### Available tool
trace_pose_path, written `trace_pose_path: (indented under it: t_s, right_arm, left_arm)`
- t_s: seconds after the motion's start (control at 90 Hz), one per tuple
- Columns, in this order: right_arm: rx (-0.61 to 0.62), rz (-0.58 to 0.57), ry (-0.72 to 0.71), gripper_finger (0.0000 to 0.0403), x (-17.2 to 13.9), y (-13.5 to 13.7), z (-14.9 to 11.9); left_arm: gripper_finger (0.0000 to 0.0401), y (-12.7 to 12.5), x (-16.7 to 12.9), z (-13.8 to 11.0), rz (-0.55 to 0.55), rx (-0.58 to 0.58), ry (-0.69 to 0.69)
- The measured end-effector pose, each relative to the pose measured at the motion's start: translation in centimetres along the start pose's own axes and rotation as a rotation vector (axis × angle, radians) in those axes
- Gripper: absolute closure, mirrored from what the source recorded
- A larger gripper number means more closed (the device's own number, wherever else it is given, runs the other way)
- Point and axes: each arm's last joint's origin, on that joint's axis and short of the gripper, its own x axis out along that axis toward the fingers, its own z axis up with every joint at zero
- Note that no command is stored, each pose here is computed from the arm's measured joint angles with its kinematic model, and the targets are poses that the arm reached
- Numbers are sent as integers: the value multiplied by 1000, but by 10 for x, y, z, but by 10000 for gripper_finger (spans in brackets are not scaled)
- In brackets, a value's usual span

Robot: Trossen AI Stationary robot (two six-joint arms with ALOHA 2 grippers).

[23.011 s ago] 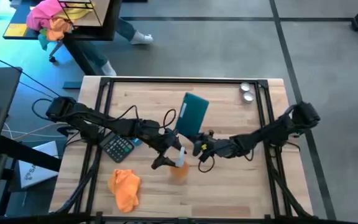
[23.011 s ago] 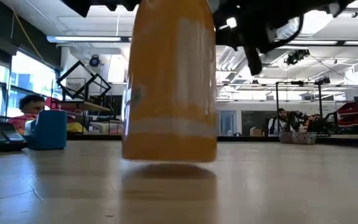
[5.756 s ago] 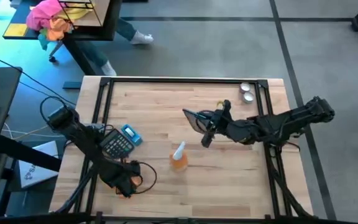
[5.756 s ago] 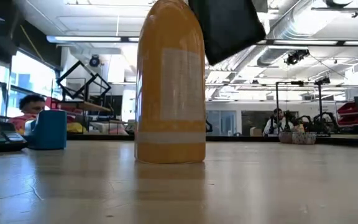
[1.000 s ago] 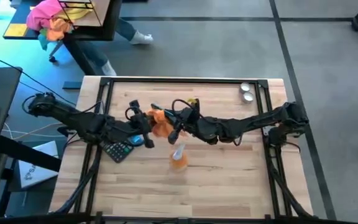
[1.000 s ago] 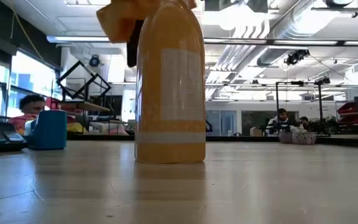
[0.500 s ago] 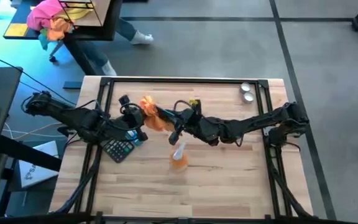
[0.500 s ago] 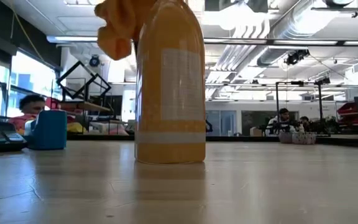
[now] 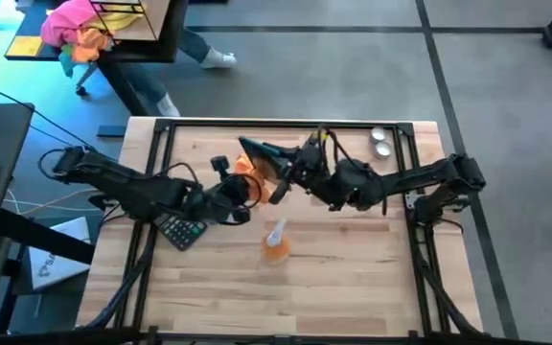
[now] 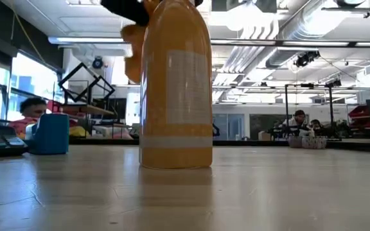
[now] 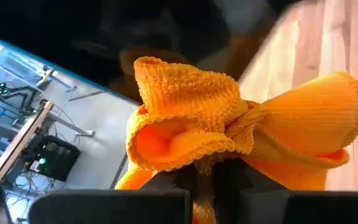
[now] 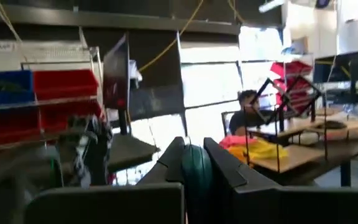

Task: Apply microfiber cloth
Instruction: Wipe the blue phone with the orange microfiber cloth

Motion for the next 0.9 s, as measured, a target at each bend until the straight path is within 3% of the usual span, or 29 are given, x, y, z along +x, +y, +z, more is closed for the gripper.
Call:
trace_pose_path:
  t_s: [0.256,0.511,0.778,0.9]
  right_arm:
    - [42,-7,-2,402,1,0,0]
    - [37,-14,85,402,1,3,-11]
    - [28,-27,103,403,3,5,-22]
    - [16,42,138,403,2,7,-28]
  left_arm:
    - [396,-18,14,19,14,25,-139]
    - [396,-32,12,27,70,96,-185]
    - [396,-35,7,35,-46,91,-306]
    - [396,-33,3,41,-119,94,-395]
